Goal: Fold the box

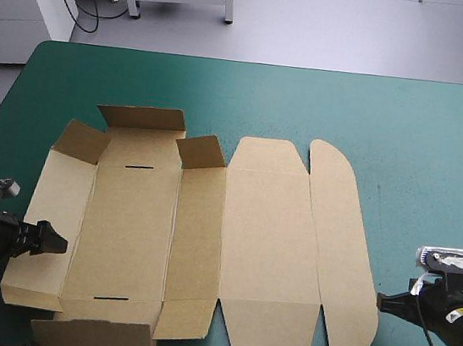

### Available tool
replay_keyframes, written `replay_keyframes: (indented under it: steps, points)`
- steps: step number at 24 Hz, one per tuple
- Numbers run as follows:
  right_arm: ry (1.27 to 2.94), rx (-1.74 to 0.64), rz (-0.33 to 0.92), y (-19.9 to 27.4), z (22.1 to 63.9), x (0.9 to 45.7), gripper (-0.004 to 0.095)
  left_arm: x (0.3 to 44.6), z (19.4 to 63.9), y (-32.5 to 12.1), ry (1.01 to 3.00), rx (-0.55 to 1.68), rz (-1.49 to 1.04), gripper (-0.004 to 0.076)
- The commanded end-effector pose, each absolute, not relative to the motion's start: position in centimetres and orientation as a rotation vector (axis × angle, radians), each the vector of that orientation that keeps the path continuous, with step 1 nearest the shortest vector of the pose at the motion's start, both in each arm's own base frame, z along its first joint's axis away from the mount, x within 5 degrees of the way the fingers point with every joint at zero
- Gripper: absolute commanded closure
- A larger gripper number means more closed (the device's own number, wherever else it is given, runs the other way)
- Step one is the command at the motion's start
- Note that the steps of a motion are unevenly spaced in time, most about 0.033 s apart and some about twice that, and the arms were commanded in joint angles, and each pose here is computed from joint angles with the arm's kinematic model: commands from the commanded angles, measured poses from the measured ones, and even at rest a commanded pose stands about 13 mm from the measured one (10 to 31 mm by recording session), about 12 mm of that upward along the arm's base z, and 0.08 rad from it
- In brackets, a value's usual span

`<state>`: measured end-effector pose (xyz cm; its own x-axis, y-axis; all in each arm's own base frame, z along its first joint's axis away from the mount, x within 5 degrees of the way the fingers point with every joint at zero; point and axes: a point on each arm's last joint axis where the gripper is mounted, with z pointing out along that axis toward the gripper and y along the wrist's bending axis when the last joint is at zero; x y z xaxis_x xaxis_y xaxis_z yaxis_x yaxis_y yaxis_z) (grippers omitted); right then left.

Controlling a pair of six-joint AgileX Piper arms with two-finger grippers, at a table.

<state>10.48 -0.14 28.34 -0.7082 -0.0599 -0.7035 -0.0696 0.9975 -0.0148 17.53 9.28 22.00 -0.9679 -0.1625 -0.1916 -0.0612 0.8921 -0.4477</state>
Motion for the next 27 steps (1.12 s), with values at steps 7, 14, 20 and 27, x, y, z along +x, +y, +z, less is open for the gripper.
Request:
replay_keyframes:
  steps: [7,14,20,27]
  points:
    - [2.284,-0.086,-0.004,-0.27,29.51,10.89,0.09,17.36,23.03,8.13,2.861,-0.147,-0.765,0.016]
    - [2.282,-0.088,-0.005,-0.27,29.53,10.9,0.09,17.3,22.99,8.17,2.873,-0.176,-0.761,0.0435]
    - [2.276,-0.087,-0.007,-0.28,29.57,10.94,0.09,17.59,23.18,7.97,2.832,-0.204,-0.8,0.0438]
    - [2.276,-0.087,-0.007,-0.28,29.57,10.94,0.09,17.59,23.18,7.97,2.834,-0.231,-0.803,0.0438]
